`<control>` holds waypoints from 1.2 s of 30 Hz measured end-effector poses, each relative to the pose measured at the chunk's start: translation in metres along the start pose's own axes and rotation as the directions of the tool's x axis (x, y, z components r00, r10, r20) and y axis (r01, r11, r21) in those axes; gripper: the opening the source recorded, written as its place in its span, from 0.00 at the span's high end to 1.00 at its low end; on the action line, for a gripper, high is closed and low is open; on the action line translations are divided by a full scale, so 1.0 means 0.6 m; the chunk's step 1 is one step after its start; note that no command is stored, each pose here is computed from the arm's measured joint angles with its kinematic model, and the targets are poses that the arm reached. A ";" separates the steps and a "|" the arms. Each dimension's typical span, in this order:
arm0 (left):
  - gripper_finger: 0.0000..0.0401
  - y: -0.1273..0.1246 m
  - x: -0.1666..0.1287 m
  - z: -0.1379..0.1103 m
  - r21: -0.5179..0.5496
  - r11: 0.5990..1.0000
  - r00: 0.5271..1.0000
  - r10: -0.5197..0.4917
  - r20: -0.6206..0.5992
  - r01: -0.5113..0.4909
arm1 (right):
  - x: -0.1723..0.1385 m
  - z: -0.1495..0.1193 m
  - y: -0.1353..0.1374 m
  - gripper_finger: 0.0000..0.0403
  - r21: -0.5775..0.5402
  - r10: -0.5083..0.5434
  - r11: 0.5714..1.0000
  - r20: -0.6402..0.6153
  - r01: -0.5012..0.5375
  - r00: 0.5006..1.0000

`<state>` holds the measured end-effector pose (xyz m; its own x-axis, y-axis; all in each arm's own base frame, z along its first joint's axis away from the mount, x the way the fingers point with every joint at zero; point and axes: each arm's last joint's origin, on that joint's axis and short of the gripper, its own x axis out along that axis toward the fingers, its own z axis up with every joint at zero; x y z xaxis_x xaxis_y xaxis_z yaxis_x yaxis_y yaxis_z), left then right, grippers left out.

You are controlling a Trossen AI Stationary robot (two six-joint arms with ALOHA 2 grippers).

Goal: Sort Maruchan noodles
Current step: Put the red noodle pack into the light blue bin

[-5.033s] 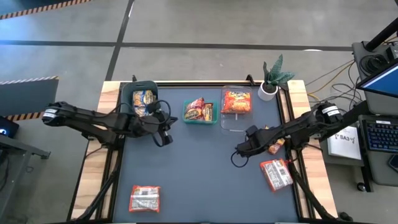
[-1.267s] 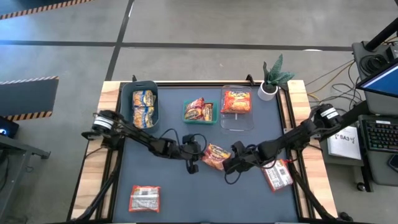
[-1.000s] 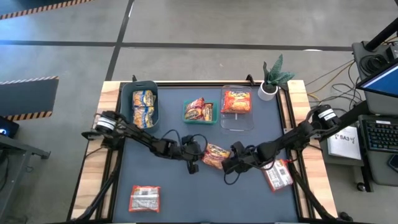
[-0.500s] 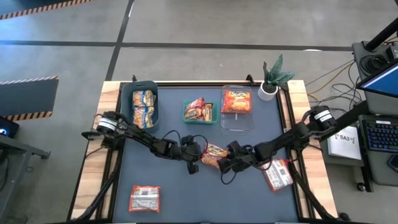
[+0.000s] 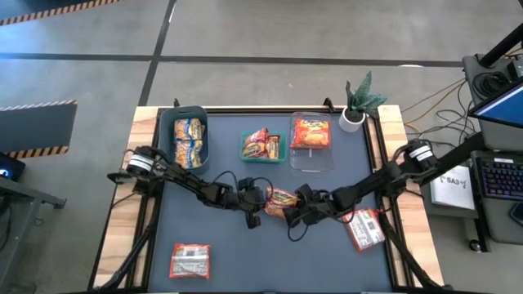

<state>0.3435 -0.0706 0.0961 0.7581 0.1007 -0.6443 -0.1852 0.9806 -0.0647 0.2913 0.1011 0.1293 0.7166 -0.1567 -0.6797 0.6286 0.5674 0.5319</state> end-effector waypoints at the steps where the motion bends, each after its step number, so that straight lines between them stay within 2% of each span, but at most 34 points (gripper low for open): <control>1: 1.00 0.000 -0.001 0.001 0.003 1.000 1.000 -0.002 0.001 0.002 | -0.001 0.001 0.001 0.51 -0.001 0.003 1.000 0.001 -0.003 1.000; 11: 1.00 0.001 -0.016 0.012 0.019 1.000 1.000 0.003 0.005 -0.003 | -0.013 0.009 0.009 0.67 -0.058 0.032 0.998 0.013 -0.031 0.999; 19: 1.00 0.008 -0.044 0.031 0.053 0.998 1.000 0.021 -0.003 -0.021 | -0.017 0.012 0.009 0.68 -0.111 0.031 0.993 0.016 -0.029 0.999; 25: 1.00 0.022 -0.099 0.066 0.133 0.982 0.990 0.132 0.048 -0.137 | -0.038 0.024 0.013 0.69 -0.137 0.041 0.990 0.028 -0.037 0.999; 31: 1.00 0.059 -0.154 0.124 0.178 0.965 0.967 0.158 0.200 -0.194 | -0.075 0.043 0.012 0.69 -0.158 0.013 0.988 0.077 0.000 0.997; 36: 1.00 0.112 -0.161 0.166 0.138 0.947 0.906 0.227 0.357 -0.291 | -0.113 0.065 0.015 0.69 -0.188 0.027 0.982 0.154 0.003 0.988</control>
<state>0.3204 0.0021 0.2299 0.8683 0.3736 -0.3264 -0.3096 0.9222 0.2319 0.2604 0.0853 0.1999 0.7711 -0.2639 -0.5795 0.5625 0.7088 0.4256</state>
